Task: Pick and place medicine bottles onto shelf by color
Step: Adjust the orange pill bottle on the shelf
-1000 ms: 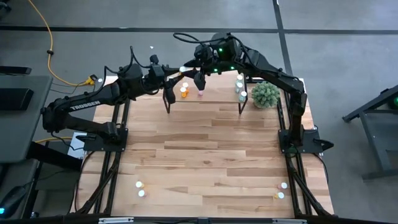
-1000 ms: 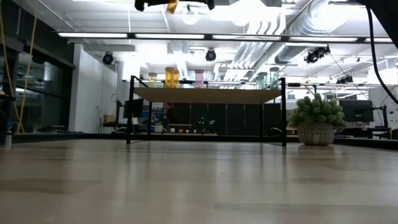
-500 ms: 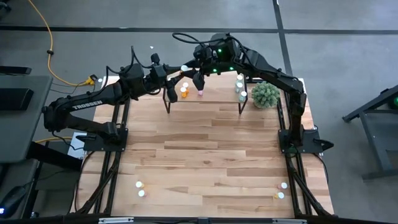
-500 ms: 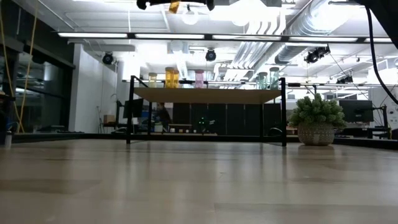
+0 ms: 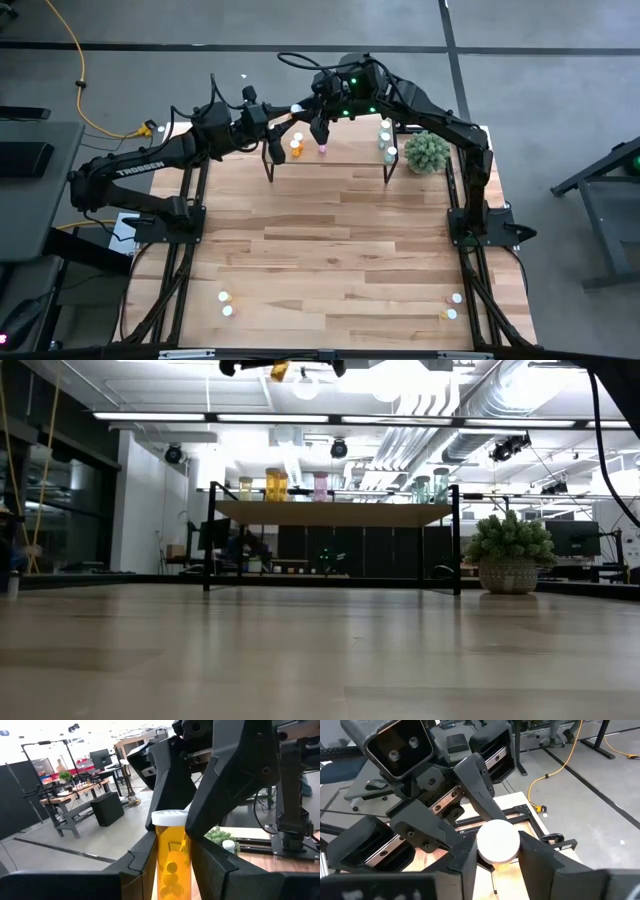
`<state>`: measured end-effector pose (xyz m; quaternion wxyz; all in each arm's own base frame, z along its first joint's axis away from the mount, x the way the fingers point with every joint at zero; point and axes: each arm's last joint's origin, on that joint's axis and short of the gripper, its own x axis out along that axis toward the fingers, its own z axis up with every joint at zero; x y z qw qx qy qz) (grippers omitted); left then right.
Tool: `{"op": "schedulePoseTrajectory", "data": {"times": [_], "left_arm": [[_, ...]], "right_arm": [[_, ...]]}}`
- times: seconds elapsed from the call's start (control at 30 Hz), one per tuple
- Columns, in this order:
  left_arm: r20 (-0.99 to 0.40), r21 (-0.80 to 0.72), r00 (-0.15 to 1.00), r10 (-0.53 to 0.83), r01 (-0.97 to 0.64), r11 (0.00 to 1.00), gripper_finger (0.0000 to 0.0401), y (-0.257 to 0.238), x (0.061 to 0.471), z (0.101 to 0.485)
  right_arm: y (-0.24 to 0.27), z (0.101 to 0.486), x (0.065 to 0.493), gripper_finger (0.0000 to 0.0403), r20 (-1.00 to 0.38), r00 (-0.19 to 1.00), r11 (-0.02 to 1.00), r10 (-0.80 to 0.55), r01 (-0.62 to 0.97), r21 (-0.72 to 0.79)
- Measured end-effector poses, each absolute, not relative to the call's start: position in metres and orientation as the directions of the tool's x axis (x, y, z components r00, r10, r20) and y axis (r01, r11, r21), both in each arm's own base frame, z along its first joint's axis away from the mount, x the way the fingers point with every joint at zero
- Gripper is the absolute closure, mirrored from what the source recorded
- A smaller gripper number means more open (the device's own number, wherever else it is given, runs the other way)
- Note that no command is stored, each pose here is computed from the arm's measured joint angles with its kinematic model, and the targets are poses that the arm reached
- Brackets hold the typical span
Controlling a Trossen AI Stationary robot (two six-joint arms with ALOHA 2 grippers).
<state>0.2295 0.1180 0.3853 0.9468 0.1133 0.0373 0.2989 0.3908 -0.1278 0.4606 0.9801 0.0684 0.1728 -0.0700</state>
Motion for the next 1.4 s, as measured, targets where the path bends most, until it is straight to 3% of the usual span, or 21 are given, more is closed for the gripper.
{"op": "schedulePoseTrajectory", "data": {"times": [0.33,0.67,0.83,1.1,1.4], "left_arm": [[-0.003,0.236,0.818,0.575,-0.558,0.796,0.0289,0.118,0.229,0.385],[-0.007,0.212,0.81,0.587,-0.572,0.792,0.0203,0.118,0.228,0.385],[-0.076,0.226,0.782,0.619,-0.591,0.774,0.0174,0.115,0.22,0.383],[-0.14,0.252,0.698,0.702,-0.66,0.707,0.0166,0.103,0.188,0.389],[-0.056,0.049,0.707,0.705,-0.704,0.709,0.0166,0.077,0.135,0.411]], "right_arm": [[-0.128,0.461,0.391,0.0297,-0.349,0.93,0.981,-0.111,0.159,0.111],[-0.132,0.46,0.389,0.0299,-0.351,0.929,0.98,-0.114,0.164,0.114],[-0.139,0.46,0.387,0.0299,-0.35,0.927,0.979,-0.131,0.176,0.102],[-0.145,0.46,0.385,0.0299,-0.356,0.917,0.977,-0.179,0.208,0.044],[-0.161,0.416,0.415,0.0299,-0.471,0.833,0.948,-0.29,0.317,-0.024]]}}
